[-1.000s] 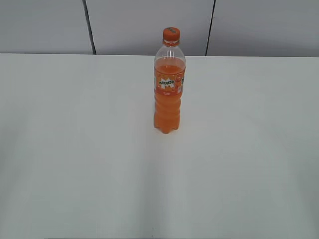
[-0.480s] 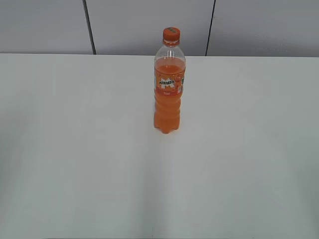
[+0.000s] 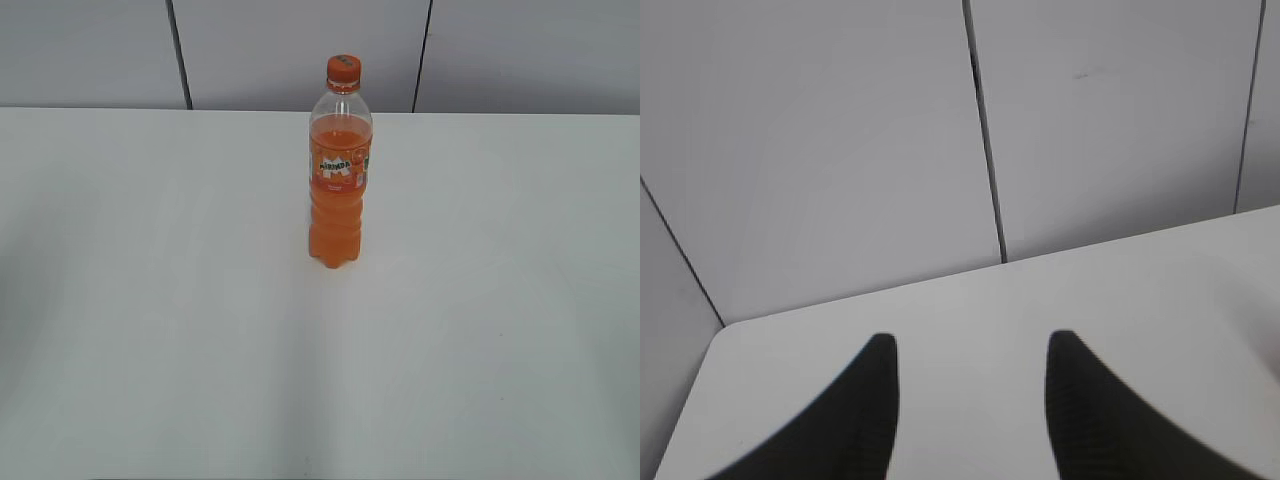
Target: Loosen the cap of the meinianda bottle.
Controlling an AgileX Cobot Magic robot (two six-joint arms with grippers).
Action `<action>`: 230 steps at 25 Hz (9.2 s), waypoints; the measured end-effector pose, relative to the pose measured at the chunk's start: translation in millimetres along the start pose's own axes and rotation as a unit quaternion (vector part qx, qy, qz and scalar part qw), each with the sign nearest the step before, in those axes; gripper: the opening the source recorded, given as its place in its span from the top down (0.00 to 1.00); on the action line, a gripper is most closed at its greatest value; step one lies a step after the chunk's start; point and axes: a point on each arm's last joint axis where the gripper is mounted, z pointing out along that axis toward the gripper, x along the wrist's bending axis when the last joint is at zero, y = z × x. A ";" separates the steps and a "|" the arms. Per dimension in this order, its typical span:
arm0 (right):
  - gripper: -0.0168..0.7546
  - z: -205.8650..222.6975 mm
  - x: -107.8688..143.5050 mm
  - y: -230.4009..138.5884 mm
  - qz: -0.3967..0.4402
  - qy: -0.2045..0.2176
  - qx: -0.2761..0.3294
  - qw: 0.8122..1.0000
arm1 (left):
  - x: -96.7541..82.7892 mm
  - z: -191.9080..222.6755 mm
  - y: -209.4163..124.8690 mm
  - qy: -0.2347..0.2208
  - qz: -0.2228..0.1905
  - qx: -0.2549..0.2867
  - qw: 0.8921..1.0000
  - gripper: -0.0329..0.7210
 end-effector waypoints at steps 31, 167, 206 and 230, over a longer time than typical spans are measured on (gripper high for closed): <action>0.38 0.0 0.0 0.0 0.003 0.000 0.000 1.000 | -18.4 133.0 -36.7 -0.046 -0.004 -0.010 0.999 0.55; 0.38 167.8 -45.6 236.5 0.039 0.025 0.265 0.963 | -220.4 300.1 -164.4 -0.494 0.051 0.064 0.866 0.45; 0.38 267.4 127.6 294.1 -0.076 0.217 0.242 0.943 | -220.5 300.0 -164.2 -0.495 0.048 0.064 0.865 0.45; 0.42 305.8 166.2 275.1 -0.127 0.197 0.264 0.936 | -220.5 300.0 -164.2 -0.495 0.048 0.064 0.865 0.45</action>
